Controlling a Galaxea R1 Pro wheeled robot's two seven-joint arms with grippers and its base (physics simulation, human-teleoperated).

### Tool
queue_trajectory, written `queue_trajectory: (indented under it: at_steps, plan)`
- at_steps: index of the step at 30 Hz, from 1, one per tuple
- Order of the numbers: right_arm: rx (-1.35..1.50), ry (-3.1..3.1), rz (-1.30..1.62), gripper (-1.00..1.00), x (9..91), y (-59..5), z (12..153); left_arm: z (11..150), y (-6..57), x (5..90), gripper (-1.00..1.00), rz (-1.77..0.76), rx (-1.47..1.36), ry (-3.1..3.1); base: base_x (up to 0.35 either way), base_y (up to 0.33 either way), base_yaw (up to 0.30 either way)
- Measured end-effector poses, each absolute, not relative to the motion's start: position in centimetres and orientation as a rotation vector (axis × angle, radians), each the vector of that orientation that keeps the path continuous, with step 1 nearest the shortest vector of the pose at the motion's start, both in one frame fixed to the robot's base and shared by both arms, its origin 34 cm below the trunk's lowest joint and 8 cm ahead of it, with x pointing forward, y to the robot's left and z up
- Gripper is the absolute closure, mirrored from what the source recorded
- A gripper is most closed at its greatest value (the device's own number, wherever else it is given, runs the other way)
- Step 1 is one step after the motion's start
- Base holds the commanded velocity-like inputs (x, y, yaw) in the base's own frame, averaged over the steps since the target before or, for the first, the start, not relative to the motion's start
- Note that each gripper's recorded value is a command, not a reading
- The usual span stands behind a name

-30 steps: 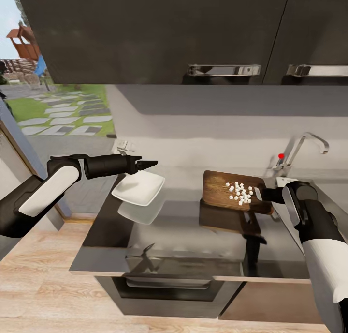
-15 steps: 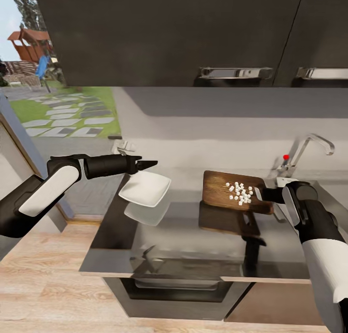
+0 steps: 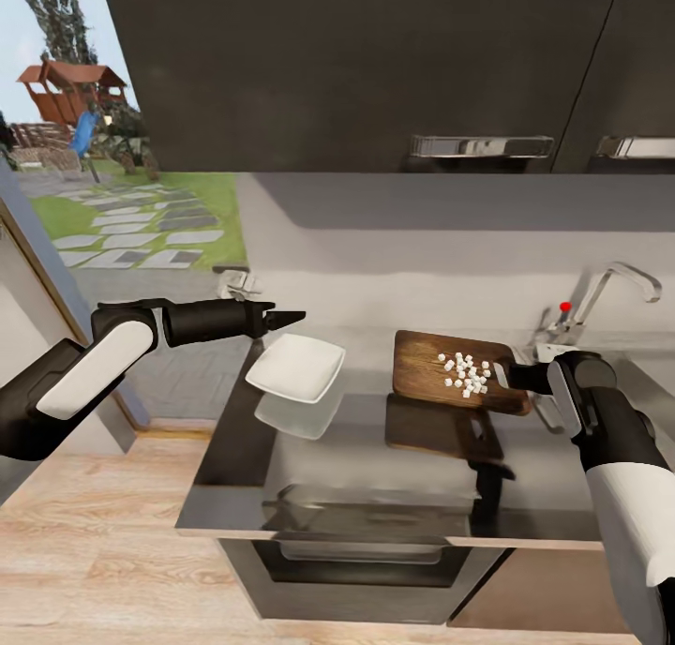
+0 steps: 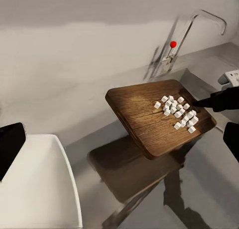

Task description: In the kitchen, take the Vidalia onion out of the sink, dice it on the chopping board with the paring knife, put the diced onion into the bowl on the countertop, then place both the paring knife and the chopping board into the sink.

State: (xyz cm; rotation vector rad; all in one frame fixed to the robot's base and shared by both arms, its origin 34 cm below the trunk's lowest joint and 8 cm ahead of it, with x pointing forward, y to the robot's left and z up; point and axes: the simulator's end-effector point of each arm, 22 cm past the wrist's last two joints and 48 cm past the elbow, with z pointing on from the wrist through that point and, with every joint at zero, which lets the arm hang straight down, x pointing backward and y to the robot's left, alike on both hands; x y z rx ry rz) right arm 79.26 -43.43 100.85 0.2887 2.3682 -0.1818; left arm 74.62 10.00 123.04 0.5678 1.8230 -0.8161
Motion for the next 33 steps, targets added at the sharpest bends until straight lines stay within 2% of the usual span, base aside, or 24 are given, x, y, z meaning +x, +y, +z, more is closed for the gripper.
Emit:
queue_trajectory:
  at_steps: [15, 33]
  plan:
    - [0.289, 2.358, -0.18, 1.0, 79.2, -43.4, 101.5, 123.7, 10.0, 74.4, -1.0, -0.812, 0.571, 1.813, 0.001, 0.134, 0.0]
    - [0.289, 2.347, -0.182, 1.0, 79.1, -43.5, 102.3, 124.4, 10.0, 74.0, -1.0, -0.807, 0.574, 1.801, 0.094, 0.227, 0.0]
